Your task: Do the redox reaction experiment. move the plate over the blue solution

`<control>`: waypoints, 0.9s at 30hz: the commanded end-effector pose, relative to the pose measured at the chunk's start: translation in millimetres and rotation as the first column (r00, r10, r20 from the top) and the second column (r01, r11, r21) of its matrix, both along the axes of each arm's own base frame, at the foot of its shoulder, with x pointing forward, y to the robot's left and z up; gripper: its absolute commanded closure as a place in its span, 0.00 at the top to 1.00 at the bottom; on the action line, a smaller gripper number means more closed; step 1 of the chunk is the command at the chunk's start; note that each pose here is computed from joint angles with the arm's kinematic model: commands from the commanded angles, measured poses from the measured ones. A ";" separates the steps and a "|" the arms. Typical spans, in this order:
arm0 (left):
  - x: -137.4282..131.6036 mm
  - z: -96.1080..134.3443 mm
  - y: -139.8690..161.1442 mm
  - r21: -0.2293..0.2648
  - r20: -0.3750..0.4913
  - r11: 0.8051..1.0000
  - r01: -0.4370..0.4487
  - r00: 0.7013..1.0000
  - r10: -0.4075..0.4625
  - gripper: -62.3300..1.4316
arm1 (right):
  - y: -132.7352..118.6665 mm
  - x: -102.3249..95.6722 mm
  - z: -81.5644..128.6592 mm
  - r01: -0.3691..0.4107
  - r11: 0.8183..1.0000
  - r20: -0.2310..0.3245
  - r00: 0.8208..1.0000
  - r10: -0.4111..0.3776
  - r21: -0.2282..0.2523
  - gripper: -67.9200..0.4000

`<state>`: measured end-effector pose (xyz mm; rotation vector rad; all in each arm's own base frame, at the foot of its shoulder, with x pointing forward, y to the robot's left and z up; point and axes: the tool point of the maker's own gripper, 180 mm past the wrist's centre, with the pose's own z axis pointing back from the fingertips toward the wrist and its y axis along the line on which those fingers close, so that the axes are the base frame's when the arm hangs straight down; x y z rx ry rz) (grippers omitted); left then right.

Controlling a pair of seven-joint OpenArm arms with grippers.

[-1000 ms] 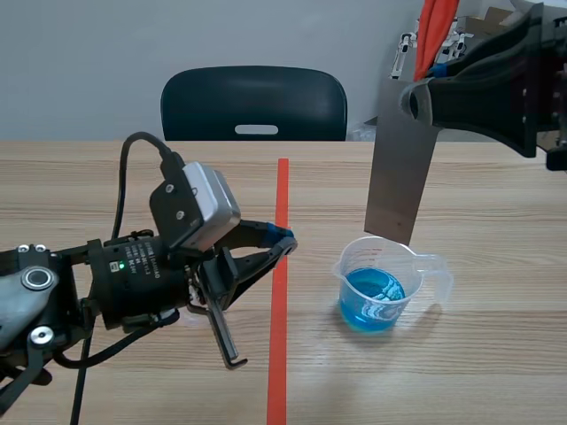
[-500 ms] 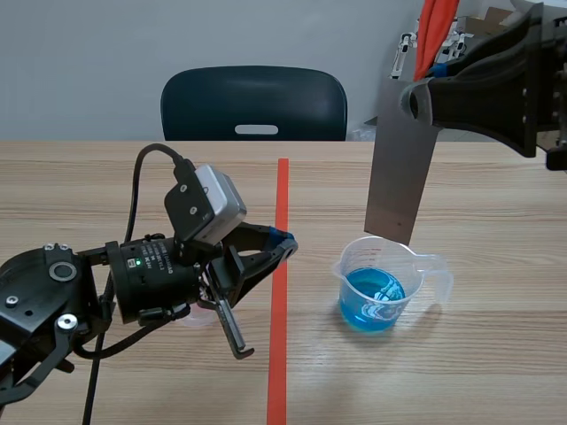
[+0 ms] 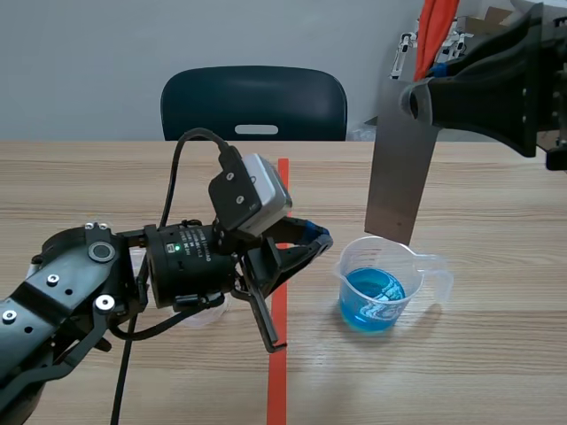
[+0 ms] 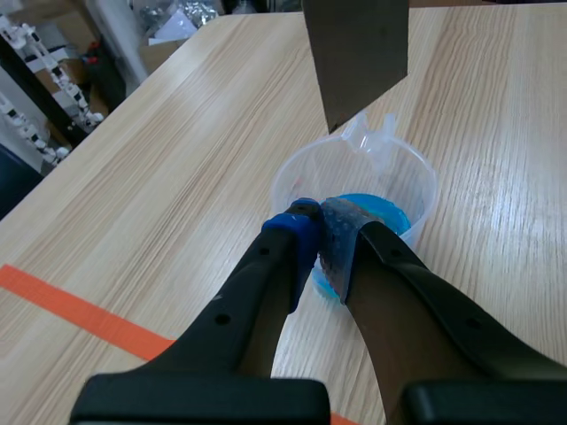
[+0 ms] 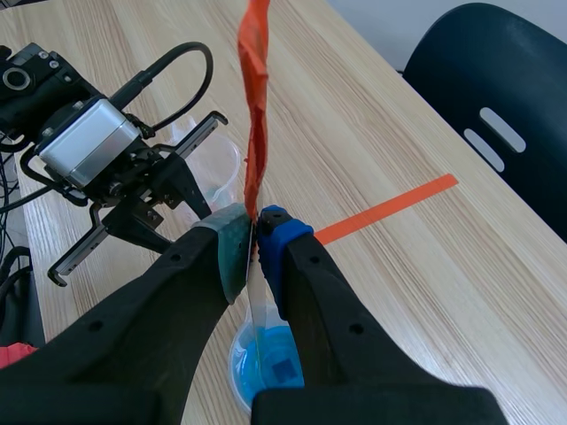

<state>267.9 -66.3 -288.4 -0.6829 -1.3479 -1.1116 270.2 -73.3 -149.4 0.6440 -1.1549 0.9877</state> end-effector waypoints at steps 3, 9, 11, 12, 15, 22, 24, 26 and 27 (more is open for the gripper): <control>1.7 17.0 -8.4 -0.042 0.036 0.999 0.021 0.999 -0.019 0.08 | 1.6 -0.8 7.8 -0.017 1.000 0.021 1.000 0.017 0.013 0.01; 1.2 20.6 -9.7 -0.057 0.045 0.998 0.028 0.999 -0.026 0.08 | 1.6 -0.8 7.8 -0.018 1.000 0.021 1.000 0.017 0.013 0.01; 0.9 20.3 -9.8 -0.057 0.044 0.998 0.029 0.999 -0.026 0.08 | 1.6 -0.8 7.8 -0.018 1.000 0.021 1.000 0.017 0.013 0.01; 0.9 20.3 -9.8 -0.057 0.044 0.998 0.029 0.999 -0.026 0.08 | 1.6 -0.8 7.8 -0.018 1.000 0.021 1.000 0.017 0.013 0.01; 0.9 20.3 -9.8 -0.057 0.044 0.998 0.029 0.999 -0.026 0.08 | 1.8 -0.8 8.4 -0.018 1.000 0.022 1.000 0.017 0.016 0.01; 0.9 20.3 -9.8 -0.056 0.044 0.998 0.029 0.999 -0.026 0.08 | 1.8 -0.8 8.4 -0.018 1.000 0.022 1.000 0.017 0.016 0.01; 0.8 20.1 -9.8 -0.056 0.043 0.998 0.028 0.999 -0.026 0.08 | 1.8 -0.8 8.4 -0.018 1.000 0.022 1.000 0.017 0.016 0.01; 0.8 20.1 -9.8 -0.056 0.043 0.998 0.028 0.999 -0.026 0.08 | 1.8 -0.8 8.4 -0.018 1.000 0.022 1.000 0.017 0.016 0.01; 0.8 20.1 -9.8 -0.056 0.043 0.998 0.028 0.999 -0.026 0.08 | 1.8 -0.8 8.4 -0.018 1.000 0.022 1.000 0.017 0.016 0.01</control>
